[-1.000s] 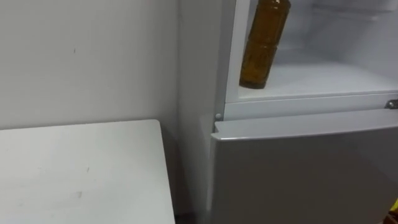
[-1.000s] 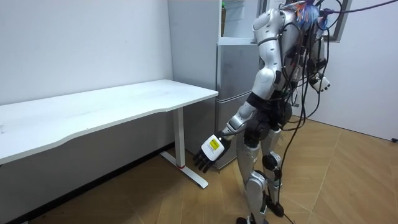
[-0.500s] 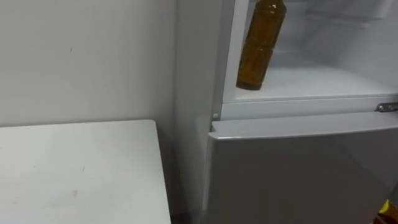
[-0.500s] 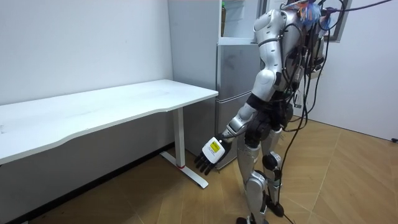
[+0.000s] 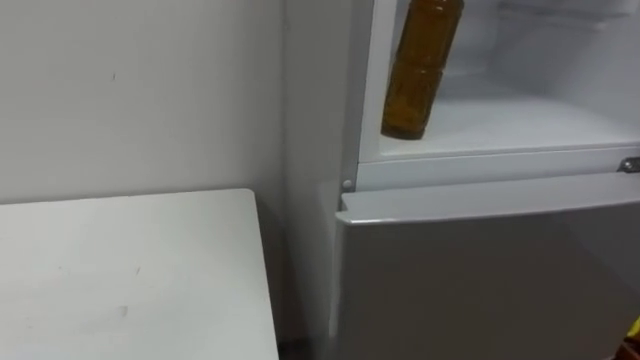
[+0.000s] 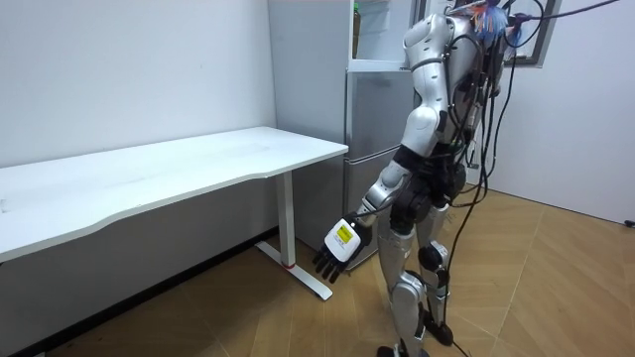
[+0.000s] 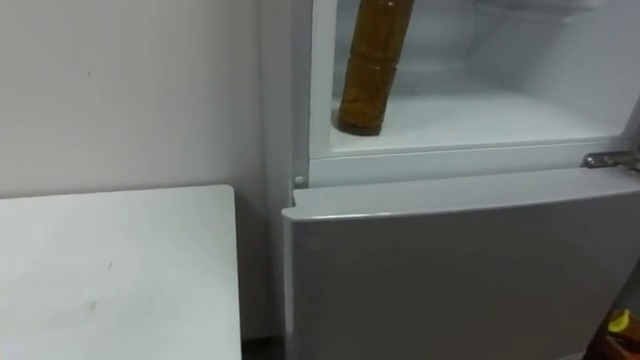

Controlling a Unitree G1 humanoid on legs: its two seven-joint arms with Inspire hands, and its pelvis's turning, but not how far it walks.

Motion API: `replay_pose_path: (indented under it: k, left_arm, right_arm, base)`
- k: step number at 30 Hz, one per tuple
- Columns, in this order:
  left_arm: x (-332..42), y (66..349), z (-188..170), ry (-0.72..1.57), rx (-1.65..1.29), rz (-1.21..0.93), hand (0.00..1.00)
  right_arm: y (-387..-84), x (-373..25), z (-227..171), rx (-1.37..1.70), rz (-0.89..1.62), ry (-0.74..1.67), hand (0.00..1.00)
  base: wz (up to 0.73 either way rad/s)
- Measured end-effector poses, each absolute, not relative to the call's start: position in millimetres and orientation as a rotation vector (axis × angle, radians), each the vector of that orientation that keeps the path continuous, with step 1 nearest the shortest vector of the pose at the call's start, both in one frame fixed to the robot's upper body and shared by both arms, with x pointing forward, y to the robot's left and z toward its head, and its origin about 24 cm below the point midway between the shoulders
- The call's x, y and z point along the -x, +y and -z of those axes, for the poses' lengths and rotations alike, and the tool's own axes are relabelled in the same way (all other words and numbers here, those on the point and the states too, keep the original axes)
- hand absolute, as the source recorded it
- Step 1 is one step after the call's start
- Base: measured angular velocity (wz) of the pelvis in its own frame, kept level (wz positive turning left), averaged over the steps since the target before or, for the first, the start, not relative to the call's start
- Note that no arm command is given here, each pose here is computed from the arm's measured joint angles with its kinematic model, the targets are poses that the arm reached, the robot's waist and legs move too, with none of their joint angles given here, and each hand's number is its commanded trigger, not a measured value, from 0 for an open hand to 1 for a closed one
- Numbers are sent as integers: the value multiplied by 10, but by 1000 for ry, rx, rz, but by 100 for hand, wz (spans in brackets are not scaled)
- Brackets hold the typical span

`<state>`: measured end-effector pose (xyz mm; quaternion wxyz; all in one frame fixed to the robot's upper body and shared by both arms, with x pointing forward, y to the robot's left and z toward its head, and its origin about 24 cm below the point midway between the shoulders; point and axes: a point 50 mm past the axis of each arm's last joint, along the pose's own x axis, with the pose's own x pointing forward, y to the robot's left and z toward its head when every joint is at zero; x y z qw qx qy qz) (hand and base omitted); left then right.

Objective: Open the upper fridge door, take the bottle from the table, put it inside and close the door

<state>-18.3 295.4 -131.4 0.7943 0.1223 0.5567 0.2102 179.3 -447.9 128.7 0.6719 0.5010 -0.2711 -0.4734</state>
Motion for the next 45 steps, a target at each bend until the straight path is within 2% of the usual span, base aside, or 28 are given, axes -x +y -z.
replay_pose_path:
  k: [5, 23, 31, 37, 45]
  left_arm:
    - [197, 2960, 1313, 1208, -279, -443, 0]
    - [282, 2947, 1315, 1256, -341, -396, 0]
    - [278, 2918, 1327, 1253, -316, -370, 0]
    - [275, 2785, 1381, 1243, -270, -354, 0]
    - [273, 2726, 1431, 1236, -253, -330, 0]
  right_arm:
    - [-4426, -1905, -1462, -1142, 976, -673, 0]
    - [-4365, -2040, -1520, -1169, 942, -650, 0]
    - [-4332, -2054, -1541, -1027, 967, -627, 0]
    - [-4127, -2015, -1641, -920, 868, -612, 0]
    - [-3768, -1931, -1460, -879, 797, -575, 0]
  base:
    - [0]
    - [0]
    - [-1]
    - [-17]
    - [-4]
